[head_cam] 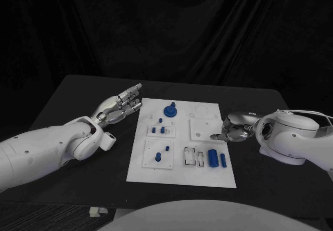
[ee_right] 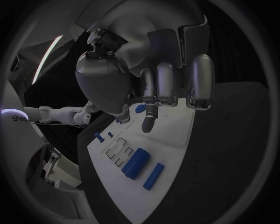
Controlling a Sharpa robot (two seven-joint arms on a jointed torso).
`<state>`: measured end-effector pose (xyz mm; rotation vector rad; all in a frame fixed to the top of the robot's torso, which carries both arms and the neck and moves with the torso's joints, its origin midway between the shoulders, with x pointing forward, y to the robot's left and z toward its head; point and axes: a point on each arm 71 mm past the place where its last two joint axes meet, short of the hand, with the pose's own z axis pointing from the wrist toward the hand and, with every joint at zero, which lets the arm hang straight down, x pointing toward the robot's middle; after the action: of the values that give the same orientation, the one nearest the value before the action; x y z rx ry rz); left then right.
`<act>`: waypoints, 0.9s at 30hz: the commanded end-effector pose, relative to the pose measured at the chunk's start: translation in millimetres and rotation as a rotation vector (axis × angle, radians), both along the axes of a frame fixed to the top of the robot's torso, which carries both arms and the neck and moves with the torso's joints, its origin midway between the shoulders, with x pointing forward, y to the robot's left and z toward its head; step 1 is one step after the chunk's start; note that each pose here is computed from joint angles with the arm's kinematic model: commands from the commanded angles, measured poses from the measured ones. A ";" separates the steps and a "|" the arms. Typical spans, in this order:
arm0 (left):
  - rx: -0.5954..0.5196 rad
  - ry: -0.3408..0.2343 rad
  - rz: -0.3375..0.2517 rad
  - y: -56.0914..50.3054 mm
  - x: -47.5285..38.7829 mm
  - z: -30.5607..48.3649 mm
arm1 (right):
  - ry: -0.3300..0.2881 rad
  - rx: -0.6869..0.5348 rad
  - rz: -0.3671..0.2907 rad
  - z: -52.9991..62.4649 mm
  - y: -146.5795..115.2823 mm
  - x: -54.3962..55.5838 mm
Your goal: Assemble the parts on the task board
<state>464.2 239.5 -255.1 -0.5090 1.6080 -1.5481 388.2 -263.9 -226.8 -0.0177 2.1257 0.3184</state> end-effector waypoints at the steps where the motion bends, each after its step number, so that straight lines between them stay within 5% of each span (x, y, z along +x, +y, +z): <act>1: -0.017 -0.013 -0.002 -0.4 -0.7 0.7 | 0.090 -0.101 -0.025 -8.5 -2.2 -2.9; 27: -0.013 0.009 -0.003 0.8 -3.4 -6.1 | 0.163 -0.122 -0.001 -38.6 15.5 -10.4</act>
<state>461.6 241.4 -261.7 -0.5224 1.6191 -1.5415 378.7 -247.0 -263.7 -0.0678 2.2926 0.2223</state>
